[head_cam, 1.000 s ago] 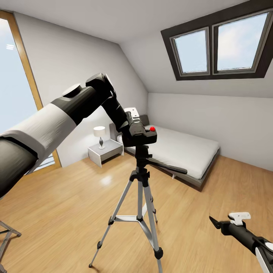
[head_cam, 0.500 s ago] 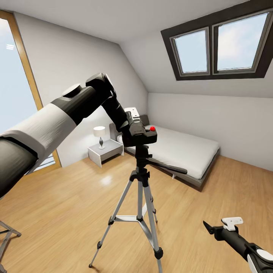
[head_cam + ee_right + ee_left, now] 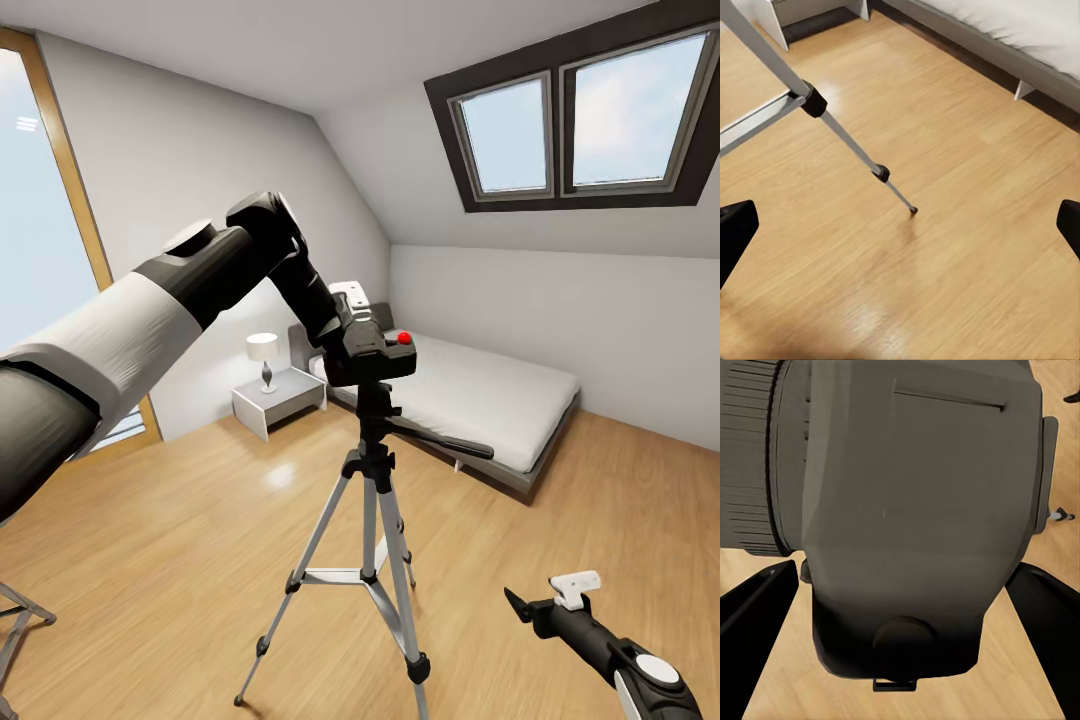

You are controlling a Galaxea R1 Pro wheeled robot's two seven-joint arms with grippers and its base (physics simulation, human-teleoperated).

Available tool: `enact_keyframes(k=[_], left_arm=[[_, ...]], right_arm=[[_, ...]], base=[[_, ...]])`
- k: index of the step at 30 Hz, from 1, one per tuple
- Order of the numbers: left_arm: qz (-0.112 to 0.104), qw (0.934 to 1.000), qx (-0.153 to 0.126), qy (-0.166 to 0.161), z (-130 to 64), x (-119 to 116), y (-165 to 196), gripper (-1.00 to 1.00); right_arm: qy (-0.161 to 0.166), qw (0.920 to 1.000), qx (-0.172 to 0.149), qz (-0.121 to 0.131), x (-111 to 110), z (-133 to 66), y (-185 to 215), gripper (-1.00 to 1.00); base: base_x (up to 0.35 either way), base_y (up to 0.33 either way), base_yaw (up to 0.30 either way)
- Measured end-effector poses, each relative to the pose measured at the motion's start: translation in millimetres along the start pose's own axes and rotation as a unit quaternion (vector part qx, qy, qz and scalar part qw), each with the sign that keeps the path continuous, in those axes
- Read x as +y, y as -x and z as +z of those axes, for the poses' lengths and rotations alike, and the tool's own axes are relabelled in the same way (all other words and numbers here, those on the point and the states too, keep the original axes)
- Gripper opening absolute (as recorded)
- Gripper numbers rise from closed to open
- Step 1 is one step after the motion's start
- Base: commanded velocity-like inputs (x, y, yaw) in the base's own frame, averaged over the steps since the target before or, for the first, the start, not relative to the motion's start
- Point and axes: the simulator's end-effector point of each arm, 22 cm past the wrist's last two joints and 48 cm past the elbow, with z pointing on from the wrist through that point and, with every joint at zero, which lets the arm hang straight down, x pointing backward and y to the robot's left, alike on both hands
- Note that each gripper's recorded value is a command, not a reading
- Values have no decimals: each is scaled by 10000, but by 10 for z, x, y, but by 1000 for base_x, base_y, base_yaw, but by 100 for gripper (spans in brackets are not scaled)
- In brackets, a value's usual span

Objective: Attach the digital camera to the camera tripod in the bedroom.

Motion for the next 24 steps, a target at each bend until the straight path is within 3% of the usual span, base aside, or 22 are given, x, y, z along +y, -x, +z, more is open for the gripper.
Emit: enact_keyframes(k=[24], left_arm=[[-15, 10000, -12, -2, -3, -6, 13, -100]], right_arm=[[119, 9999, 11, -79, 128, 36, 7, 100]], base=[[0, 0, 0]])
